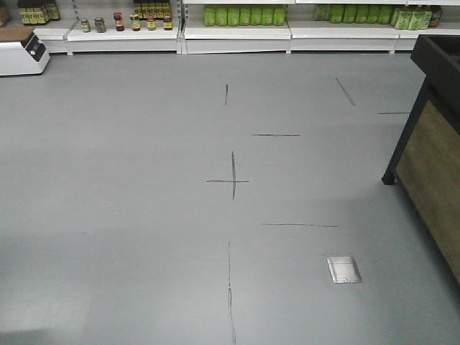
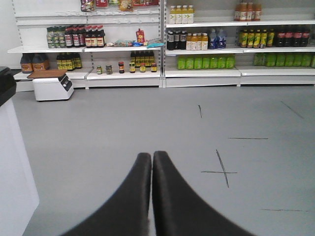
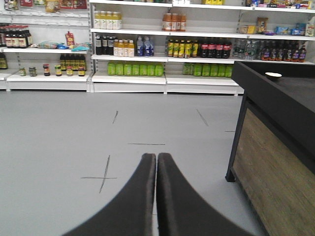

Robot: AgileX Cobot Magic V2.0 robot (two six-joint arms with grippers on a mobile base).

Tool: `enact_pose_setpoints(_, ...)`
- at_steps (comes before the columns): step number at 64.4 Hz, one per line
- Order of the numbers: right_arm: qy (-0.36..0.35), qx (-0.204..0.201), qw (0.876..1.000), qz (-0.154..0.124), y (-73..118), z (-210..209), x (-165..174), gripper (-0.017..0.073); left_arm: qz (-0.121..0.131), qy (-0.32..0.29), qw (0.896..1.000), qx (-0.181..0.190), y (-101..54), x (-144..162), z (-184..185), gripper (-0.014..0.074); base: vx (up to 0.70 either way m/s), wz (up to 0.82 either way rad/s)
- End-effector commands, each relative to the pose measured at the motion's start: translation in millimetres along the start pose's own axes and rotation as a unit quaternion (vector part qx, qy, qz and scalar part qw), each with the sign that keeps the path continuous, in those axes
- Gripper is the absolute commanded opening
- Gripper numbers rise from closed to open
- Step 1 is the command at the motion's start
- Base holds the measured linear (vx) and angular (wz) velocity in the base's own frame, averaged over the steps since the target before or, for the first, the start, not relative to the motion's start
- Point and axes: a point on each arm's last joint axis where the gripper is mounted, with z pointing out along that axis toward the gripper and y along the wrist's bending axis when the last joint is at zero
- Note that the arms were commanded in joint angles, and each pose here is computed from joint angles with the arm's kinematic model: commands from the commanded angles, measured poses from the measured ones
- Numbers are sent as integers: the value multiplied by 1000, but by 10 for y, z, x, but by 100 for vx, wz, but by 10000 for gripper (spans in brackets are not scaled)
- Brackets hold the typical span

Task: Pick three apples into basket with both arms
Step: 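Drive the base forward across the floor toward the fruit tables, then turn the base and approach the table holding the light-blue basket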

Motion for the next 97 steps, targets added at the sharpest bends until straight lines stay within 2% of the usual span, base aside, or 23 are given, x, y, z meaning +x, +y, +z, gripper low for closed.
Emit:
enact_pose_setpoints(1,-35,-4,999,-7,9,-2,-35,-3,-5,-34,999,2,-1,3,-2,-6,24,-14)
enact_pose_setpoints(42,-35,-4,999,-7,9,-2,-35,-3,-5,-34,999,2,-1,3,-2,-6,22,-26)
enact_pose_setpoints(97,-35,-4,999,-7,9,-2,-35,-3,-5,-34,999,2,-1,3,-2,-6,16,-57)
